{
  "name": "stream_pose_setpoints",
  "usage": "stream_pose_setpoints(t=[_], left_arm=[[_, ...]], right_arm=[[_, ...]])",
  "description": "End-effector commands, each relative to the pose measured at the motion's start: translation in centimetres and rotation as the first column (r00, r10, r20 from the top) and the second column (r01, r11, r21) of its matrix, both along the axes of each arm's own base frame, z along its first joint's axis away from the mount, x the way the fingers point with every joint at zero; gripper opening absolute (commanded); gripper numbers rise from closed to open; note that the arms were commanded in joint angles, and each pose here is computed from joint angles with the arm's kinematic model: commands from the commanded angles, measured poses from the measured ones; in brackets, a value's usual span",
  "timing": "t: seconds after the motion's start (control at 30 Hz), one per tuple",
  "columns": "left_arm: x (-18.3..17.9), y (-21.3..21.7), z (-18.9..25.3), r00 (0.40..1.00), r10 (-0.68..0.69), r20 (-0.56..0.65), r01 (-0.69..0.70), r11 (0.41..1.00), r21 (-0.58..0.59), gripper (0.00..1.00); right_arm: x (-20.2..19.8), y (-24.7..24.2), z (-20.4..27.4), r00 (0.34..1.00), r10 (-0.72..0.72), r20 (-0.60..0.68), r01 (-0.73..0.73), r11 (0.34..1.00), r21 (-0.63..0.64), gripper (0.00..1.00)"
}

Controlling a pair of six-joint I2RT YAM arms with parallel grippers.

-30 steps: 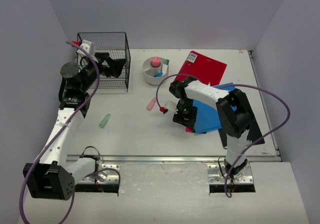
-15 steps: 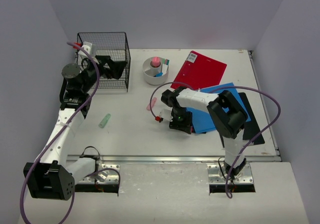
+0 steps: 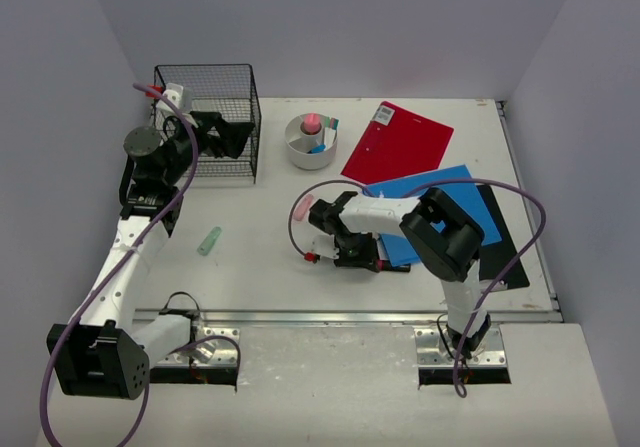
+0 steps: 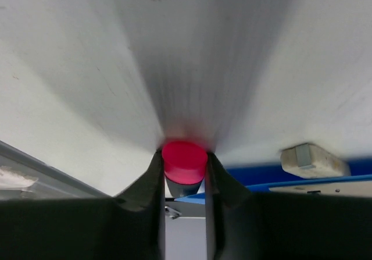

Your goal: Organize the desk

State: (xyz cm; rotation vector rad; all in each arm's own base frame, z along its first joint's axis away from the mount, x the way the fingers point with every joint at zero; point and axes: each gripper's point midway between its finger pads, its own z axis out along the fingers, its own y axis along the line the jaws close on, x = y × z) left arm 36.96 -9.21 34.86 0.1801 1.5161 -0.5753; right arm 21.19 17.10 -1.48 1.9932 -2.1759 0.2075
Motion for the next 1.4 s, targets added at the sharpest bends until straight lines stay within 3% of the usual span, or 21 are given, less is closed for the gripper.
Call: stream_pose_setpoints(t=[0.0, 0.13, 0.23, 0.3, 0.5, 0.53, 0.6, 0.7, 0.8, 1.0, 1.2, 1.37], left_arm=[[0.1, 0.7, 1.6, 0.999, 0.036, 0.023, -0.036, 0.999, -0.011, 0.89], [-0.3, 0.9, 2.2, 0.998, 0.048, 0.035, -0.048, 0.999, -0.012, 0.9], [-0.7, 0.8, 2.5, 0.998, 0.048, 0.03, -0.047, 0.998, -0.028, 1.0], [-0.8, 0.9, 2.6, 0.998, 0.053, 0.022, -0.052, 0.998, -0.043, 1.0], [-1.3, 0.8, 3.3, 0.998, 0.054, 0.009, -0.053, 0.994, -0.09, 1.0], [-1.4, 0.8, 3.4, 0.998, 0.055, 0.01, -0.054, 0.994, -0.091, 1.0], [-1.5, 0.8, 3.5, 0.998, 0.056, 0.013, -0.055, 0.994, -0.092, 1.0], [-1.6, 0.8, 3.7, 0.998, 0.055, 0.018, -0.053, 0.994, -0.099, 1.0], [-1.5, 0.6, 3.5, 0.999, 0.043, 0.007, -0.042, 0.993, -0.107, 1.0], [-0.7, 0.4, 2.4, 0.999, 0.033, -0.041, -0.039, 0.99, -0.137, 1.0], [0.2, 0.4, 1.0, 0.995, 0.036, -0.093, -0.051, 0.985, -0.164, 1.0], [0.5, 0.4, 0.4, 0.993, 0.039, -0.114, -0.059, 0.983, -0.174, 1.0]], right_arm=[[-0.7, 0.9, -0.4, 1.0, 0.012, -0.006, -0.012, 1.0, 0.004, 0.03], [-0.5, 2.9, 1.7, 1.0, -0.014, -0.003, 0.014, 0.997, 0.078, 0.0], [0.6, 7.0, 5.3, 0.998, -0.064, -0.005, 0.063, 0.972, 0.225, 0.0], [1.7, 9.8, 7.5, 0.996, -0.091, 0.003, 0.085, 0.943, 0.322, 0.0], [6.2, 16.1, 14.2, 0.97, -0.213, 0.113, 0.11, 0.807, 0.58, 0.0], [8.4, 17.4, 15.9, 0.947, -0.279, 0.159, 0.105, 0.735, 0.67, 0.0], [10.3, 17.8, 17.6, 0.916, -0.354, 0.187, 0.109, 0.671, 0.734, 0.0], [16.5, 16.6, 21.7, 0.802, -0.565, 0.194, 0.125, 0.476, 0.87, 0.0], [21.5, 14.2, 24.5, 0.678, -0.731, 0.077, 0.193, 0.277, 0.941, 0.0], [27.4, 8.7, 28.1, 0.467, -0.88, -0.082, 0.162, -0.006, 0.987, 0.0], [30.4, 6.5, 28.7, 0.25, -0.955, -0.158, 0.152, -0.123, 0.981, 0.0], [31.9, 6.7, 29.8, 0.196, -0.956, -0.216, 0.12, -0.196, 0.973, 0.0]])
